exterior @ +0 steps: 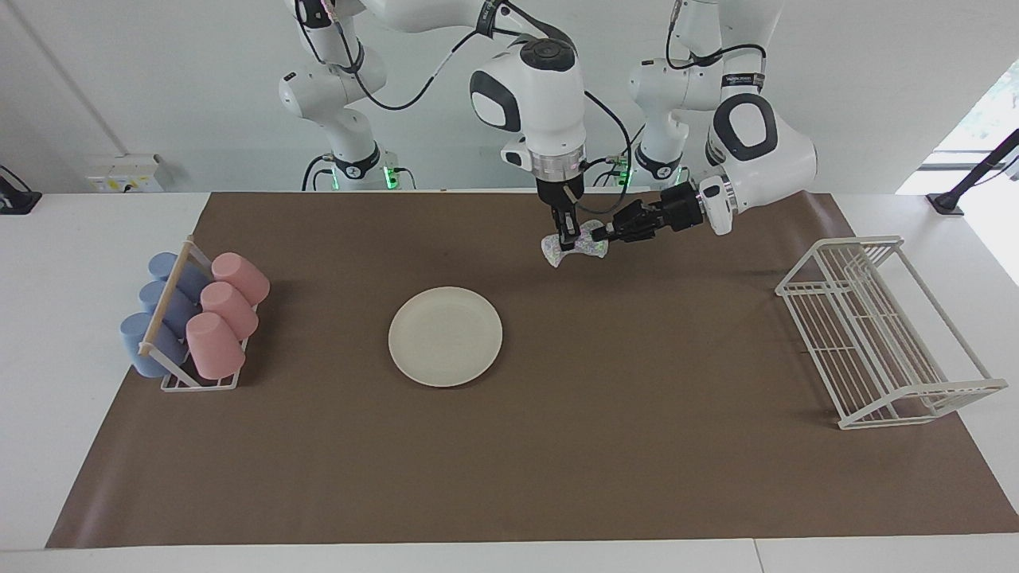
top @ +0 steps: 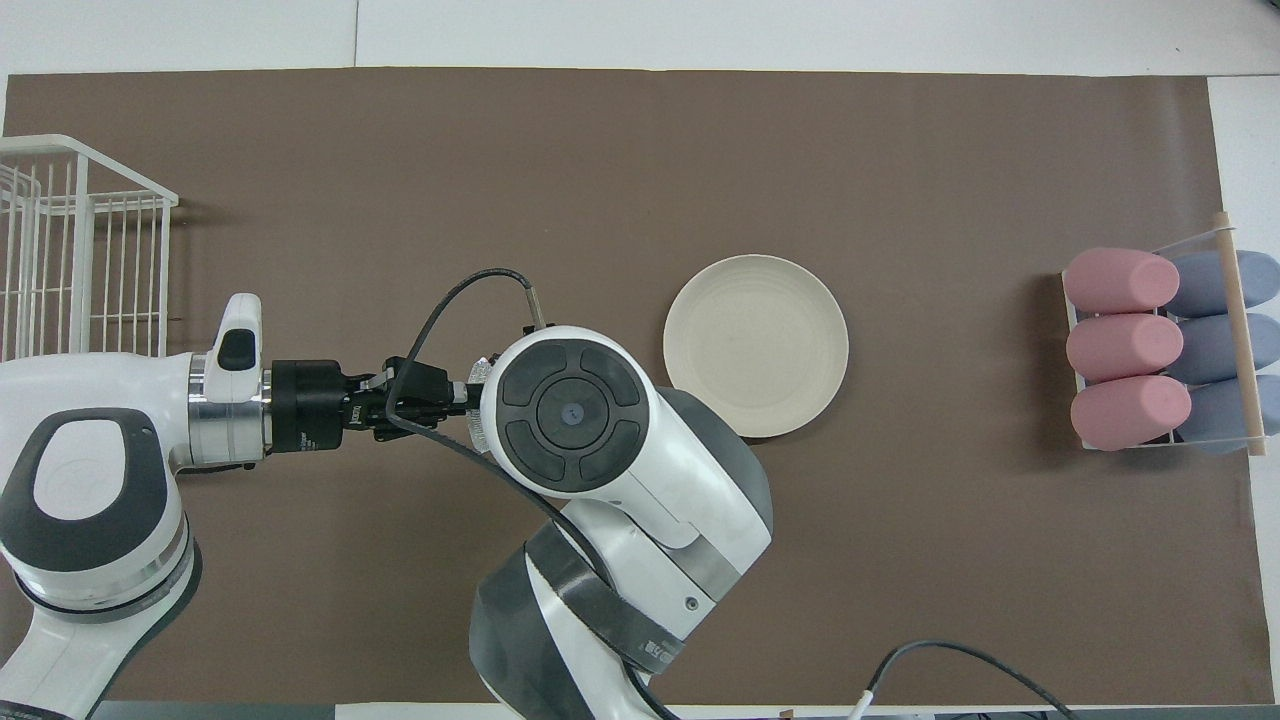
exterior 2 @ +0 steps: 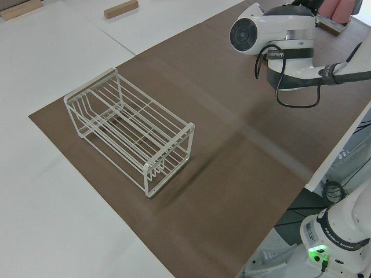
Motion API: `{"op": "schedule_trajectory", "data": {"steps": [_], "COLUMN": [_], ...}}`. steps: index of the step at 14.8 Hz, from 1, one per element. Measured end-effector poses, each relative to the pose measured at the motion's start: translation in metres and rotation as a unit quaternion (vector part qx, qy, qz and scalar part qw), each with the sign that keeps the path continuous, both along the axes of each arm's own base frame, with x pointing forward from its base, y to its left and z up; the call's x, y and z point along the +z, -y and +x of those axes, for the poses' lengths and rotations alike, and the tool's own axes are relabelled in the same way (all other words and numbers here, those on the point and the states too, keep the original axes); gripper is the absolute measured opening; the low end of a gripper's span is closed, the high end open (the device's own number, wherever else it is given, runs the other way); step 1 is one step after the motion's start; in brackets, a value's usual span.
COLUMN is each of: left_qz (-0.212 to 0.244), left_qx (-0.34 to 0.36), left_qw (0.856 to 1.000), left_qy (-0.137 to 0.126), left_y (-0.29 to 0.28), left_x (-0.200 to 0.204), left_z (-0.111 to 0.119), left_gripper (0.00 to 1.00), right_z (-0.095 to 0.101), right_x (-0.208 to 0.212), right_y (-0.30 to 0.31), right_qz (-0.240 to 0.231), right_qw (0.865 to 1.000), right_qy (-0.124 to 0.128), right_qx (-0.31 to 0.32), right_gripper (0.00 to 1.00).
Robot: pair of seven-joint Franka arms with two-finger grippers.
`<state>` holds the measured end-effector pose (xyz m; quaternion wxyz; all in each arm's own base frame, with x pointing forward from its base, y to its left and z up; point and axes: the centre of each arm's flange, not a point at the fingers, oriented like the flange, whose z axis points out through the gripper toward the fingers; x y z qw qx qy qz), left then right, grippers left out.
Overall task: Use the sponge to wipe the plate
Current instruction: 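Bring the sponge to the left gripper with the right gripper, then grasp the sponge with the left gripper while the right gripper releases and withdraws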
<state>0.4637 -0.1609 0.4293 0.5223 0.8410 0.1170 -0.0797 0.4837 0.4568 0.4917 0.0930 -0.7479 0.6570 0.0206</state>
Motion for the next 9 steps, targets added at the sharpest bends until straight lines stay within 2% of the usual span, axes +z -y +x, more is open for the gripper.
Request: {"op": "schedule_trajectory", "data": {"steps": [1, 5, 6, 9], "left_qz": [-0.001, -0.005, -0.007, -0.010], "left_qx": [-0.001, -0.004, -0.005, -0.008], "left_qw": [1.000, 1.000, 1.000, 1.000], "left_qy": [0.000, -0.003, -0.004, -0.007], "left_y": [0.000, 0.000, 0.001, 0.002], "left_x": [0.000, 0.000, 0.001, 0.000], "left_z": [0.000, -0.001, -0.001, -0.002], "left_gripper": [0.04, 0.04, 0.04, 0.04], "right_z": [0.000, 0.001, 0.004, 0.017], "right_x": [0.000, -0.001, -0.001, -0.002], "right_y": [0.000, 0.001, 0.005, 0.024], "right_qz": [0.000, -0.001, -0.002, -0.008], "right_qw": [1.000, 1.000, 1.000, 0.999], "right_qy": [0.000, 0.000, 0.001, 0.007], "right_qx": [0.000, 0.001, 0.006, 0.031], "right_gripper": [0.11, 0.11, 0.17, 0.45]}}
